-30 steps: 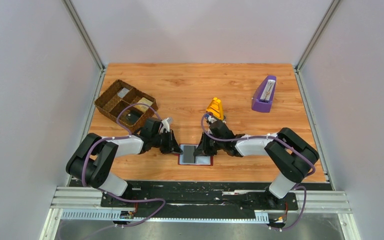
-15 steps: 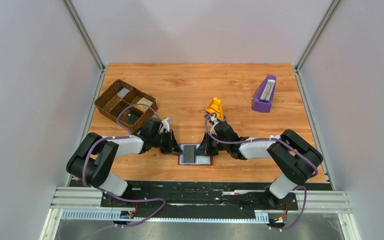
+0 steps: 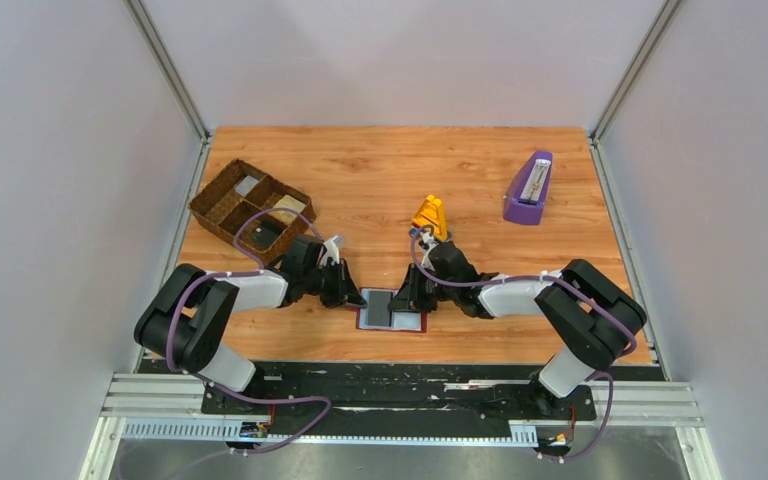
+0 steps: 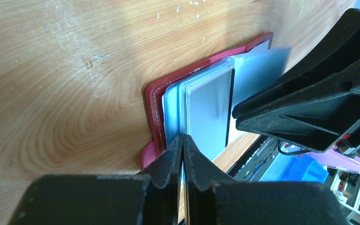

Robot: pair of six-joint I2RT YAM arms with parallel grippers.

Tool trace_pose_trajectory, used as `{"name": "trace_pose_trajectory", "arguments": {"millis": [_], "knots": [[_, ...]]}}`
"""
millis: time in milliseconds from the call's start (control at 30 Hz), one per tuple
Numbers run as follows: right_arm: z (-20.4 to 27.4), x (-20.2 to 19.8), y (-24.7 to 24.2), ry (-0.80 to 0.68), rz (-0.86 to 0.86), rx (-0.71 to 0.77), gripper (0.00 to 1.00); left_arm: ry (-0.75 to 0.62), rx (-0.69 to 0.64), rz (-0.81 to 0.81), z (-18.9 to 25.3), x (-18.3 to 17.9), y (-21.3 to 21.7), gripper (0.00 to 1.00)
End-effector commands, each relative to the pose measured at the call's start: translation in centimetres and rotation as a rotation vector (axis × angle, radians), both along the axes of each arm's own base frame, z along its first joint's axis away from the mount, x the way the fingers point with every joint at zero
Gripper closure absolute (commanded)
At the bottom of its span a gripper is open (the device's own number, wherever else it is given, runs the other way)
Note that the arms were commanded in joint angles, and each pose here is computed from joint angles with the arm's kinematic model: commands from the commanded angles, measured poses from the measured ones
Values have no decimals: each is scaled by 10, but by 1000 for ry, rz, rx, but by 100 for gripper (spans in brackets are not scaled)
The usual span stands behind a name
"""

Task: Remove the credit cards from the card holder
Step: Remove the credit card from the card holder.

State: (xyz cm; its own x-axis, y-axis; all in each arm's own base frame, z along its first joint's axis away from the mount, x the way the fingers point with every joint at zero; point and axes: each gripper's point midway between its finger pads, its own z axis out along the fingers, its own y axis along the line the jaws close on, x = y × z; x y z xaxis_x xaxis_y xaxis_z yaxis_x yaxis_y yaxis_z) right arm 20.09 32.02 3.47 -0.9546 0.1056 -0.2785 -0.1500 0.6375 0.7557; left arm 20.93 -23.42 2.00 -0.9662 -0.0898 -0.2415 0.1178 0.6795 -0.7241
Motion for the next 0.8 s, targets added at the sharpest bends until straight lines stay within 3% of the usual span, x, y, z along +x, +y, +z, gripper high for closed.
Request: {"name": "trace_pose_trajectory", "arguments": {"millis": [0,767], "knots": [[12,14,3,-12,-49,-12,81,43,132,32,-30,-11,20,89],[8,14,13,18,-33,25,84,41,126,24,-28,-13,20,89]]}}
